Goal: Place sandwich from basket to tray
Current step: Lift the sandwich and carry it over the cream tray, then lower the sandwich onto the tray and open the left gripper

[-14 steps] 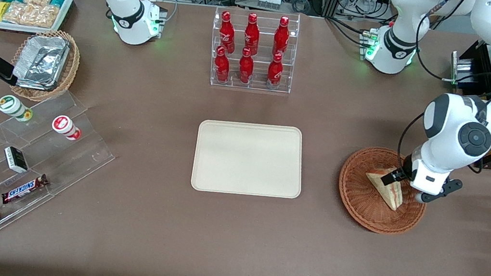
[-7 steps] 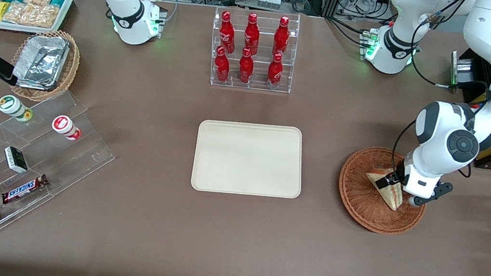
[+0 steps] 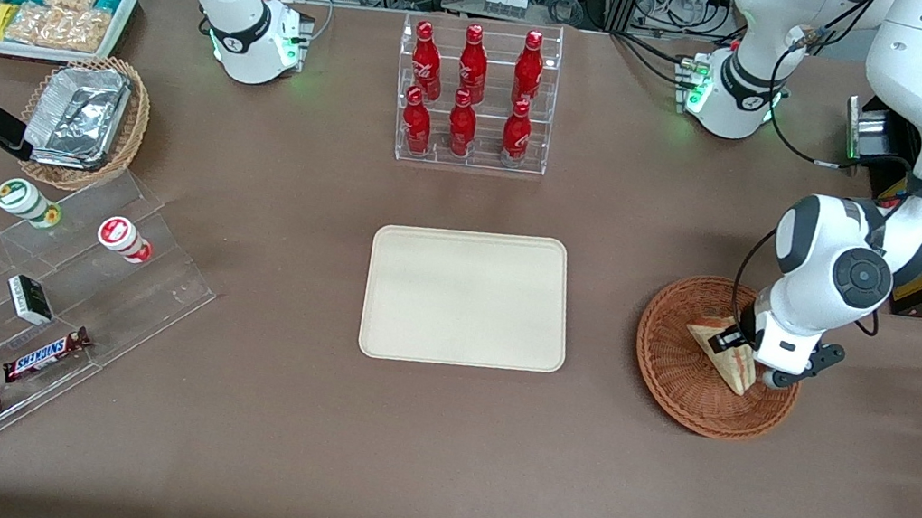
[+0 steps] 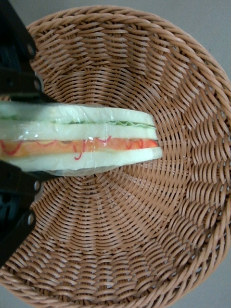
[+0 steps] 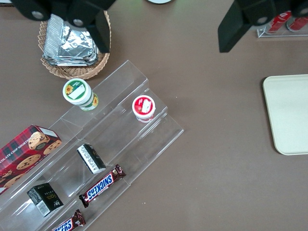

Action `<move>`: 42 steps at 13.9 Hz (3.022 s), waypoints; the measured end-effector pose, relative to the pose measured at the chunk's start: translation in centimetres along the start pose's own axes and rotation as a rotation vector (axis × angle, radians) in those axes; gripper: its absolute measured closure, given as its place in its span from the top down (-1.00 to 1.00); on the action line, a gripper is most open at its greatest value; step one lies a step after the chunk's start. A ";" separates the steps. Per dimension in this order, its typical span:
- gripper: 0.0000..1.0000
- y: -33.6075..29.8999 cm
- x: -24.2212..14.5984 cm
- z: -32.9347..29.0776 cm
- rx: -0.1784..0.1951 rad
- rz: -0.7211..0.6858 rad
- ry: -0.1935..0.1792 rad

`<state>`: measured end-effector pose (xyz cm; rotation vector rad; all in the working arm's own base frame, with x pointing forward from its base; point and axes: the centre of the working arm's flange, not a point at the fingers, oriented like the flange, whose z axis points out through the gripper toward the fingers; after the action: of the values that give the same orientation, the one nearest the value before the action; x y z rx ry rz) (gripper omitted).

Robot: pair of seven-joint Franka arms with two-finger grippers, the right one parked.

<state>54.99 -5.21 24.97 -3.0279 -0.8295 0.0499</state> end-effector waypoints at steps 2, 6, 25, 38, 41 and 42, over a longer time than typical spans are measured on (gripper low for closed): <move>-0.33 0.4 0.1 -1.9 -0.002 0.007 0.004; -0.61 4.3 -1.3 -10.8 0.001 0.077 0.001; -0.68 34.1 -26.9 -5.3 0.065 0.481 -0.073; -0.68 36.6 -30.3 2.4 0.035 0.542 -0.032; -0.68 36.6 -30.1 2.3 0.041 0.551 -0.015; -0.68 36.5 -30.0 2.4 0.043 0.552 -0.012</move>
<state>47.73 -51.96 23.14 -3.1094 0.0287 0.0835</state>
